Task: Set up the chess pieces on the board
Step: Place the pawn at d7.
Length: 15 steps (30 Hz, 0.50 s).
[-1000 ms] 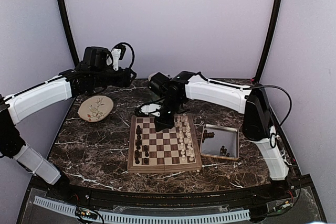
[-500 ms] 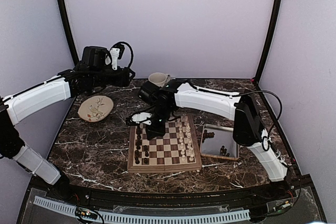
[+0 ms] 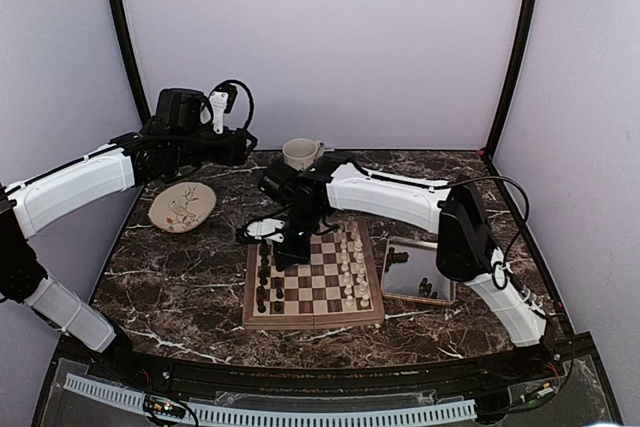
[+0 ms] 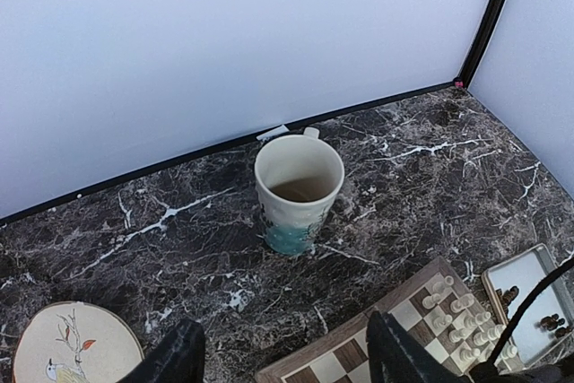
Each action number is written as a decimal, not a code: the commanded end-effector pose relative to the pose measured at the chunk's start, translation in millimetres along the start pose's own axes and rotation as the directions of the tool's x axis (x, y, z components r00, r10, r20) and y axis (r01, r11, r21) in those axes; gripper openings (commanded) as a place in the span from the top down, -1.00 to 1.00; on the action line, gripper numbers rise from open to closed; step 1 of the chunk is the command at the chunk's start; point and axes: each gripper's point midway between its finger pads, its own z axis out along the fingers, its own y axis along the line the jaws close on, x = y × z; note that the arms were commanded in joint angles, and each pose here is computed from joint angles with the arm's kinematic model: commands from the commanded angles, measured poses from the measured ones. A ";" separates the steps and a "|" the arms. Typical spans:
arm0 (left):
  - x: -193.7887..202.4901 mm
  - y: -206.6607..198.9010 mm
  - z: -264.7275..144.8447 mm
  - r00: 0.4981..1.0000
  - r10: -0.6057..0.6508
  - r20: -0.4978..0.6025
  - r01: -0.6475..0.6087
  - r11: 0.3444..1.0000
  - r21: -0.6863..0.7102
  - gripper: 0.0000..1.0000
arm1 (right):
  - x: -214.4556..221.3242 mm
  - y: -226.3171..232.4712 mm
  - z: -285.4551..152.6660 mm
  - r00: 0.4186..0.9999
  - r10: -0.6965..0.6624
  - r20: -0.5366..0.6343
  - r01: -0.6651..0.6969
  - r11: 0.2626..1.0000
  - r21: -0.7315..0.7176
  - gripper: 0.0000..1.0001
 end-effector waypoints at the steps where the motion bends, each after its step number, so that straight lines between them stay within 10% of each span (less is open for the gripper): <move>1: -6.8 0.5 -6.2 1.000 0.008 0.029 -0.008 1.000 0.008 -0.27 | -11.1 6.8 5.1 1.000 -0.018 0.019 0.018 1.000 -0.011 0.94; 15: -6.7 -0.8 -6.4 1.000 0.009 0.027 -0.010 1.000 0.018 -0.27 | -12.3 7.1 13.2 1.000 -0.026 0.006 0.026 1.000 0.006 0.90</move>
